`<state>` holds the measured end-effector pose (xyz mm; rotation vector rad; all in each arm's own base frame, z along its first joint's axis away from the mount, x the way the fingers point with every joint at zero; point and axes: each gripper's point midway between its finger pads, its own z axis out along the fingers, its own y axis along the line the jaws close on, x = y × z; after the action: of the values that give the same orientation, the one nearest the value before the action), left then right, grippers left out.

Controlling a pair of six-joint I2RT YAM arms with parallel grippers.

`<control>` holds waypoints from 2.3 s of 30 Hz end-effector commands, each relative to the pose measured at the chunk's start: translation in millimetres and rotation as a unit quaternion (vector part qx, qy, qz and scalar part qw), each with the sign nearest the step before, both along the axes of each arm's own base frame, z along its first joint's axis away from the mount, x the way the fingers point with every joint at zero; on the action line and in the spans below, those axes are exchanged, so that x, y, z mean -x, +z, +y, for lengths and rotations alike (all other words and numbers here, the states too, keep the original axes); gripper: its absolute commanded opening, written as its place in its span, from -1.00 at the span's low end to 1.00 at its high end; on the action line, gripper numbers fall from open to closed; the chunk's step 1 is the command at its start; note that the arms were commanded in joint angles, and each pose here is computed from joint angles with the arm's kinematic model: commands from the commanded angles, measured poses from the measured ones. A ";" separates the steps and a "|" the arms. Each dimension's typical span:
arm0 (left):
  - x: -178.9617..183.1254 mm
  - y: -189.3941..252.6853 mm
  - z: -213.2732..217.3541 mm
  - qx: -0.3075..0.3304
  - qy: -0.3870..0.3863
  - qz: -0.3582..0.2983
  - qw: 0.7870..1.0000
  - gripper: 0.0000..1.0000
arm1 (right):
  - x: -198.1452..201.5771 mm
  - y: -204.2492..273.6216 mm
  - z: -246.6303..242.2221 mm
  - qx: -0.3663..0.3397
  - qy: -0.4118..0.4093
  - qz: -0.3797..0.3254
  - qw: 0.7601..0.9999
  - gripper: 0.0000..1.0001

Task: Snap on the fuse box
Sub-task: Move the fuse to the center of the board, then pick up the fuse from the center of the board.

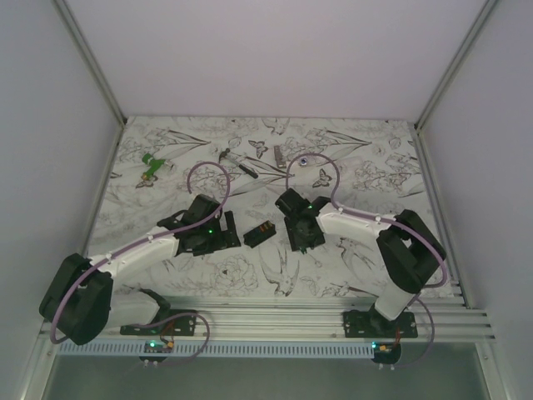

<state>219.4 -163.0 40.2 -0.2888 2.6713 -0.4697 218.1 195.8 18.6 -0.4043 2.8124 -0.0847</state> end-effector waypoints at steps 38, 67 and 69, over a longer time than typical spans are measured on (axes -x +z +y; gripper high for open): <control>-1.7 14.6 -27.3 0.089 -0.026 -0.028 0.995 0.93 | -21.6 12.9 29.6 -0.068 0.010 -0.025 0.997 -0.61; -13.2 141.8 -111.5 0.121 -0.120 -0.376 0.911 -0.23 | -18.2 168.4 125.4 -0.442 -0.054 -0.176 0.878 -0.63; -12.8 145.2 -116.3 0.124 -0.128 -0.382 0.907 -0.31 | -16.2 169.0 126.4 -0.447 -0.055 -0.175 0.875 -0.63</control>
<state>223.1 -267.7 156.2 0.1348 1.9891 -0.7937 237.4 313.5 169.5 -0.0287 2.2529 0.8843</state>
